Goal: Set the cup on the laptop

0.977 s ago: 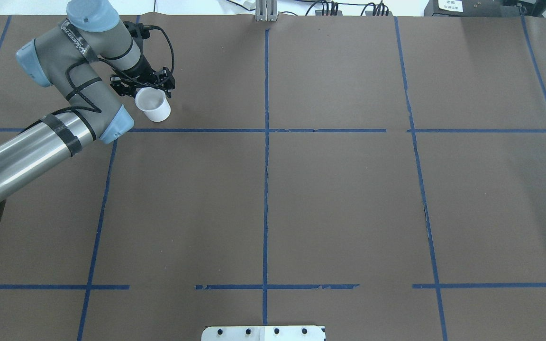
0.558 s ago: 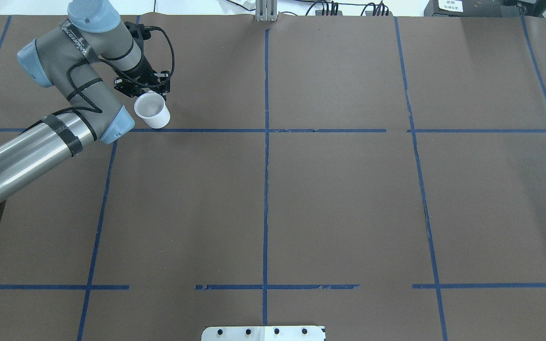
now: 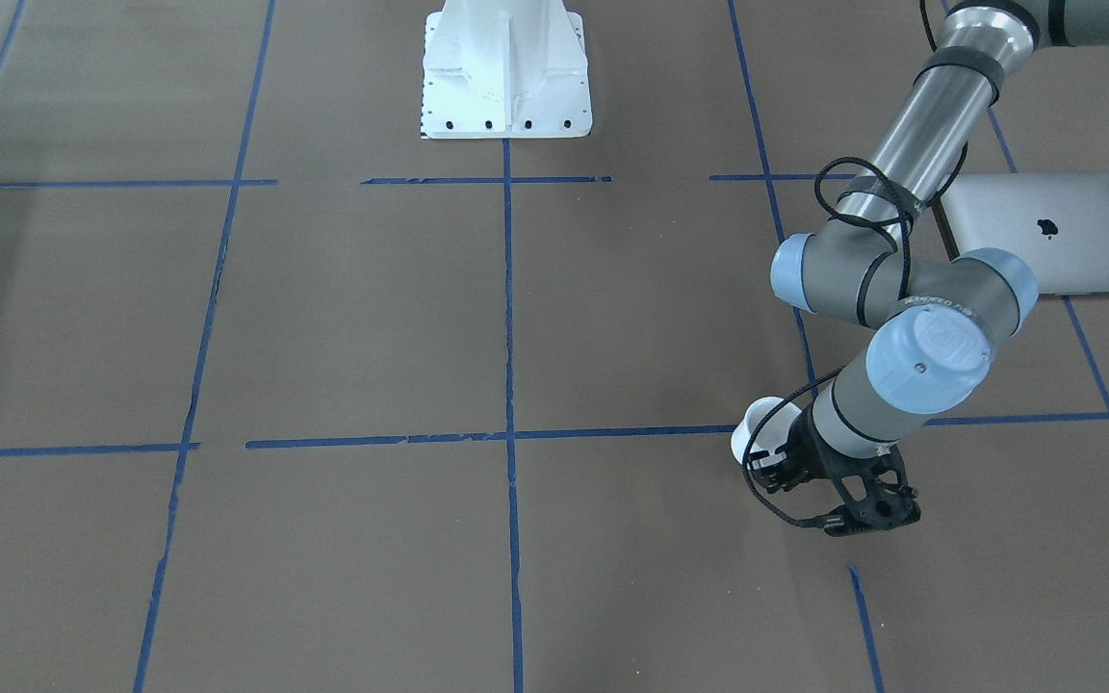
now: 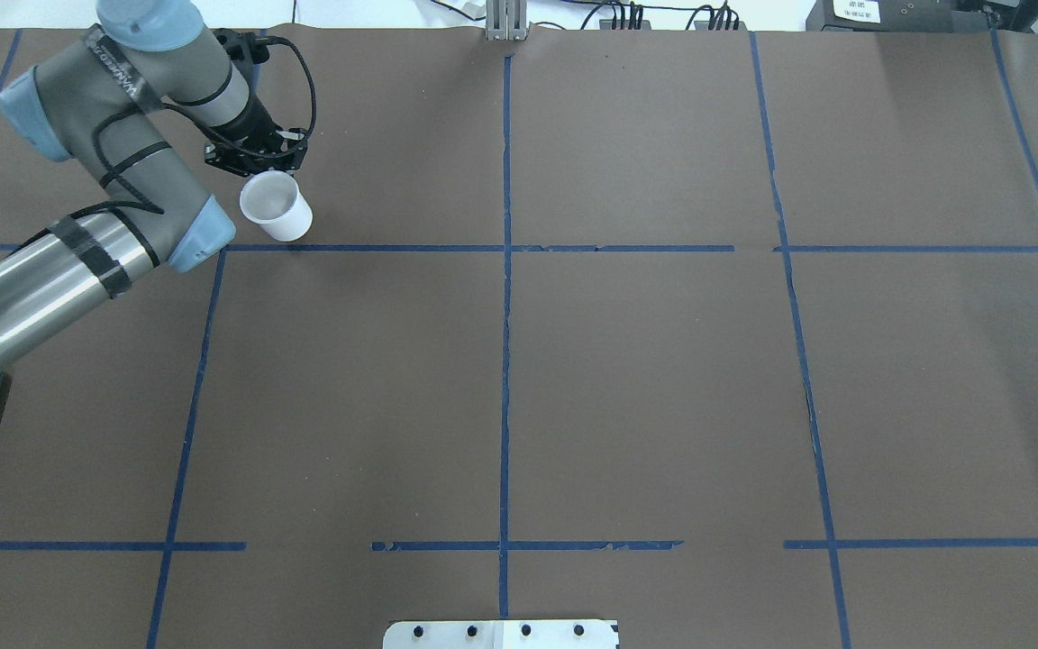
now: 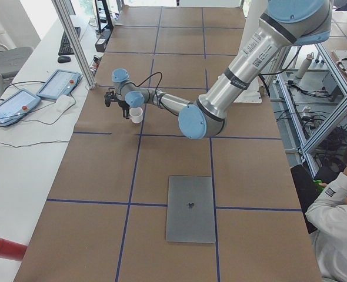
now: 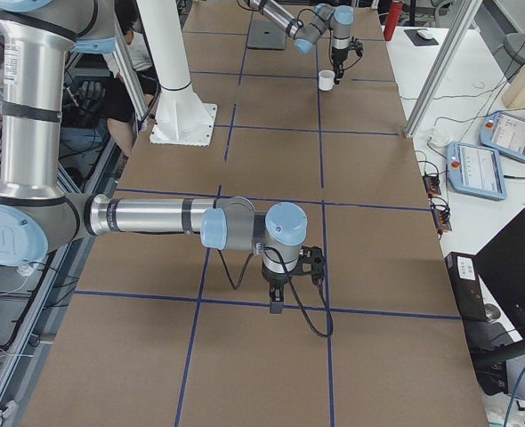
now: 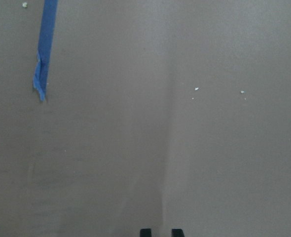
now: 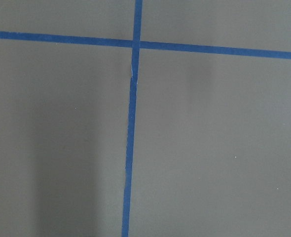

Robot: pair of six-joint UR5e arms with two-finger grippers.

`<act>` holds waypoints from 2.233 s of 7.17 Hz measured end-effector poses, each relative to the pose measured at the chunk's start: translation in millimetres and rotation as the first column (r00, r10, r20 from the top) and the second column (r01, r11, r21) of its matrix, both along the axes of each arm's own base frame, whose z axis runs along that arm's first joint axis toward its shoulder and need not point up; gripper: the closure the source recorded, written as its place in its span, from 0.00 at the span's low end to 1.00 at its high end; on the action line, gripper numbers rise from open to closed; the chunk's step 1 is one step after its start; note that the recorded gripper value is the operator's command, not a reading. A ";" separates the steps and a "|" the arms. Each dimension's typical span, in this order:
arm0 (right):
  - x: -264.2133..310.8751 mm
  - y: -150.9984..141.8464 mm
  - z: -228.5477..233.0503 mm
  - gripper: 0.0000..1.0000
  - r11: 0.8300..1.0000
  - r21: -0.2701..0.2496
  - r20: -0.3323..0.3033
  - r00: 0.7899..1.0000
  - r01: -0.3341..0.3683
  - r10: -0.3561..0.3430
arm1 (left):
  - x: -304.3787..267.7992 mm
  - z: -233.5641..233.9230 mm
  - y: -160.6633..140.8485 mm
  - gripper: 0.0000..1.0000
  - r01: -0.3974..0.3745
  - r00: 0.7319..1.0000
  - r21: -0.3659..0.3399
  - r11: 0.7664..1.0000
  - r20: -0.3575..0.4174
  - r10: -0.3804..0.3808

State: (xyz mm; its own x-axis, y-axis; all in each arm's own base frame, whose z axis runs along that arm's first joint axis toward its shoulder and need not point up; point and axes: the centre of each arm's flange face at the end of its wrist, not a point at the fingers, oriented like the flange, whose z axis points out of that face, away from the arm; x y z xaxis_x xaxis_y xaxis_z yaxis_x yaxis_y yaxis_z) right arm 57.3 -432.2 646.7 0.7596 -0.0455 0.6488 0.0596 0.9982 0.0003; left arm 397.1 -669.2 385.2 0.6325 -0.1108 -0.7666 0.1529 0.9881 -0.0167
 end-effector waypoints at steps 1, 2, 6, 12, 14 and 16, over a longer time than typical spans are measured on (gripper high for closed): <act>0.0 -0.3 -0.3 0.00 1.000 0.001 0.000 1.000 0.000 0.000 | -23.1 6.4 24.2 1.00 0.003 1.000 0.011 1.000 -0.009 -0.003; 0.0 -0.3 -0.3 0.00 1.000 0.000 0.000 1.000 0.000 0.000 | -44.4 11.2 48.0 1.00 -0.003 1.000 0.023 1.000 -0.008 0.003; 0.0 0.1 0.1 0.00 1.000 0.000 0.000 1.000 0.000 0.000 | -150.6 98.1 169.2 1.00 -0.102 0.992 0.059 0.993 0.075 0.098; 0.0 -0.1 -0.1 0.00 1.000 0.000 0.000 1.000 0.000 0.000 | -285.7 295.0 320.1 1.00 -0.126 0.986 0.101 0.987 0.119 0.113; 0.1 0.0 0.0 0.00 1.000 -0.001 -0.001 1.000 0.000 0.000 | -294.7 329.0 334.5 1.00 -0.124 0.986 0.090 0.988 0.124 0.112; 0.0 0.0 0.0 0.00 1.000 0.000 0.000 1.000 0.000 0.000 | -301.3 336.2 336.1 1.00 -0.114 0.987 0.090 0.989 0.127 0.103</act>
State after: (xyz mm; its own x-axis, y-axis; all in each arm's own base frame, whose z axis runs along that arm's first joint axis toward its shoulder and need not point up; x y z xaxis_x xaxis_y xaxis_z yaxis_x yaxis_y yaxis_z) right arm 57.3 -432.2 646.7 0.7597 -0.0455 0.6486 0.0596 0.9982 0.0002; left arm 95.8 -333.1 721.4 0.7260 0.0345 -0.6868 0.0396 0.9950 0.0919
